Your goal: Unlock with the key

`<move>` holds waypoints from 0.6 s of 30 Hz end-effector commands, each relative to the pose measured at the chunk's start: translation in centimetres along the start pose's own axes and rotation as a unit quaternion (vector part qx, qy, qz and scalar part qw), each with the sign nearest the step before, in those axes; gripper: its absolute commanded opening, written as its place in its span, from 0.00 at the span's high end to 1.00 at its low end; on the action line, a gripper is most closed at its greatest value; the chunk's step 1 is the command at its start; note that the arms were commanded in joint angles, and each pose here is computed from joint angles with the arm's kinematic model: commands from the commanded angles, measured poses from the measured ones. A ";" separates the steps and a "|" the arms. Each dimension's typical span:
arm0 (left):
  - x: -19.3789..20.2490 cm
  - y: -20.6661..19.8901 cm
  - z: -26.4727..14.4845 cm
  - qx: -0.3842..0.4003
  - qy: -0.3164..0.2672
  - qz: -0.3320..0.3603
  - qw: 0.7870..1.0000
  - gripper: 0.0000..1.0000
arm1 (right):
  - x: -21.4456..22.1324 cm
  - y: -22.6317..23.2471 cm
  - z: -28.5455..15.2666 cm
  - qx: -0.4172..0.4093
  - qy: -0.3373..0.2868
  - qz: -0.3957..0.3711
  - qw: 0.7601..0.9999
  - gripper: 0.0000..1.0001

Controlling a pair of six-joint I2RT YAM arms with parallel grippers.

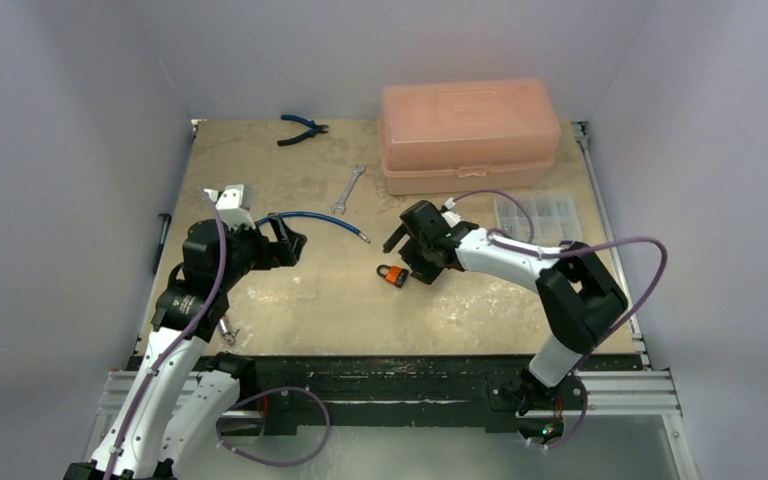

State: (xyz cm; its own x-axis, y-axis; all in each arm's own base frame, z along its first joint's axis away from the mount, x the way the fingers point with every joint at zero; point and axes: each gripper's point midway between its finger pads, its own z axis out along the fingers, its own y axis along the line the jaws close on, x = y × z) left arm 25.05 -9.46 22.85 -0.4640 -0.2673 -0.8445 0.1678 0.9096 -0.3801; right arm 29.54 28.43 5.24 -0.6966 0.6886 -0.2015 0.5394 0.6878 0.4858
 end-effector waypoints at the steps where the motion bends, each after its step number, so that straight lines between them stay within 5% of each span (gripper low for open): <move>1: -1.4 -0.4 -0.3 0.003 -0.023 0.011 1.000 0.04 | -3.2 0.2 -3.4 -0.031 -0.081 -0.110 0.990 0.13; 8: -1.2 -0.2 0.0 0.000 -0.016 0.009 1.000 0.04 | -2.1 2.8 -2.2 -0.104 -0.060 -0.356 0.927 0.20; 18: -1.0 0.2 0.4 -0.012 -0.009 0.007 1.000 0.04 | 1.8 3.1 -0.4 -0.171 0.025 -0.423 0.889 0.21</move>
State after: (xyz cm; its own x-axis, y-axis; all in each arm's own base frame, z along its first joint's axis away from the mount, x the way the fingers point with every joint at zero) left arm 25.39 -9.27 22.04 -0.4860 -0.2630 -0.8334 0.1433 0.9167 -0.3729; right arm 29.36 29.17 3.72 -0.8621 -0.0081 -0.5067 -0.2083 0.9172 0.3398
